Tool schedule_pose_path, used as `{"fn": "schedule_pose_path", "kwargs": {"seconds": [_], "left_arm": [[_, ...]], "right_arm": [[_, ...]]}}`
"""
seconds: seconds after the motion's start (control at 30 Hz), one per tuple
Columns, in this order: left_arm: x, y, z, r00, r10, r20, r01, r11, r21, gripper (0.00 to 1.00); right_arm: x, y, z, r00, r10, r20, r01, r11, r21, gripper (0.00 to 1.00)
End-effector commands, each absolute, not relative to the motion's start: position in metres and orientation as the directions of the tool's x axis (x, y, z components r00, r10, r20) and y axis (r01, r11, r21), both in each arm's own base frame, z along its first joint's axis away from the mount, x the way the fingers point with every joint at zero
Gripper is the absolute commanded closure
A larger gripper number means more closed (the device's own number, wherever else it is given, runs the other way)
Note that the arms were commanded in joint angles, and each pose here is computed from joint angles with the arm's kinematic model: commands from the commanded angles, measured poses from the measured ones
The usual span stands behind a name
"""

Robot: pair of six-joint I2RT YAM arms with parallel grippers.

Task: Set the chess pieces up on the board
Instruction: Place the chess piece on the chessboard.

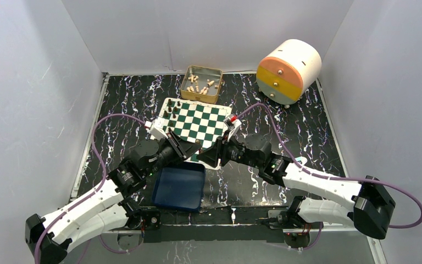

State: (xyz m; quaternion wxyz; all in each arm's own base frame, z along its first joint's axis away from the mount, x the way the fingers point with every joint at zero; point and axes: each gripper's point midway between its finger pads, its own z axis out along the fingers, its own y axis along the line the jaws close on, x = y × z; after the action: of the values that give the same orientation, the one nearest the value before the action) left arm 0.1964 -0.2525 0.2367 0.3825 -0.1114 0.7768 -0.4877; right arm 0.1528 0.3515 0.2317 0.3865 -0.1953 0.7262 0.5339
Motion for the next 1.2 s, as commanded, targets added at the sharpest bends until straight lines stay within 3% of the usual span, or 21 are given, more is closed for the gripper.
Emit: {"fn": "schedule_pose_path", "kwargs": {"seconds": [0.0, 0.1, 0.27, 0.3, 0.37, 0.43, 0.53, 0.83, 1.17], "left_arm": [[0.196, -0.256, 0.244, -0.678, -0.559, -0.478, 0.222, 0.465, -0.857, 1.0], [0.195, -0.256, 0.243, -0.68, -0.556, -0.477, 0.222, 0.464, -0.857, 1.0], [0.193, -0.257, 0.235, -0.693, -0.519, -0.499, 0.234, 0.494, -0.838, 1.0], [0.192, -0.257, 0.233, -0.7, -0.506, -0.504, 0.234, 0.504, -0.831, 0.98], [0.189, -0.259, 0.233, -0.713, -0.479, -0.512, 0.241, 0.518, -0.82, 0.81], [0.187, -0.259, 0.235, -0.721, -0.449, -0.528, 0.252, 0.54, -0.803, 0.61], [0.179, -0.26, 0.237, -0.747, -0.399, -0.532, 0.268, 0.552, -0.79, 0.5], [0.155, -0.27, 0.269, -0.804, -0.262, -0.534, 0.355, 0.509, -0.784, 0.47], [0.144, -0.261, 0.286, -0.804, -0.189, -0.563, 0.39, 0.546, -0.741, 0.53]], "right_arm": [[0.165, 0.359, 0.273, -0.568, 0.224, -0.792, -0.722, 0.327, 0.61, 0.44], [0.17, 0.359, 0.271, -0.568, 0.235, -0.789, -0.708, 0.351, 0.613, 0.52], [0.175, 0.357, 0.271, -0.525, 0.247, -0.814, -0.729, 0.363, 0.58, 0.83], [0.175, 0.356, 0.27, -0.5, 0.236, -0.833, -0.747, 0.368, 0.553, 0.87], [0.172, 0.355, 0.268, -0.45, 0.204, -0.87, -0.792, 0.358, 0.494, 0.91], [0.164, 0.354, 0.262, -0.383, 0.148, -0.912, -0.85, 0.332, 0.41, 0.93], [0.153, 0.348, 0.256, -0.288, 0.092, -0.953, -0.907, 0.293, 0.303, 0.93], [0.128, 0.329, 0.265, -0.019, 0.076, -0.997, -0.983, 0.18, 0.032, 0.92], [0.115, 0.324, 0.274, 0.067, 0.108, -0.992, -0.991, 0.119, -0.054, 0.93]]}}
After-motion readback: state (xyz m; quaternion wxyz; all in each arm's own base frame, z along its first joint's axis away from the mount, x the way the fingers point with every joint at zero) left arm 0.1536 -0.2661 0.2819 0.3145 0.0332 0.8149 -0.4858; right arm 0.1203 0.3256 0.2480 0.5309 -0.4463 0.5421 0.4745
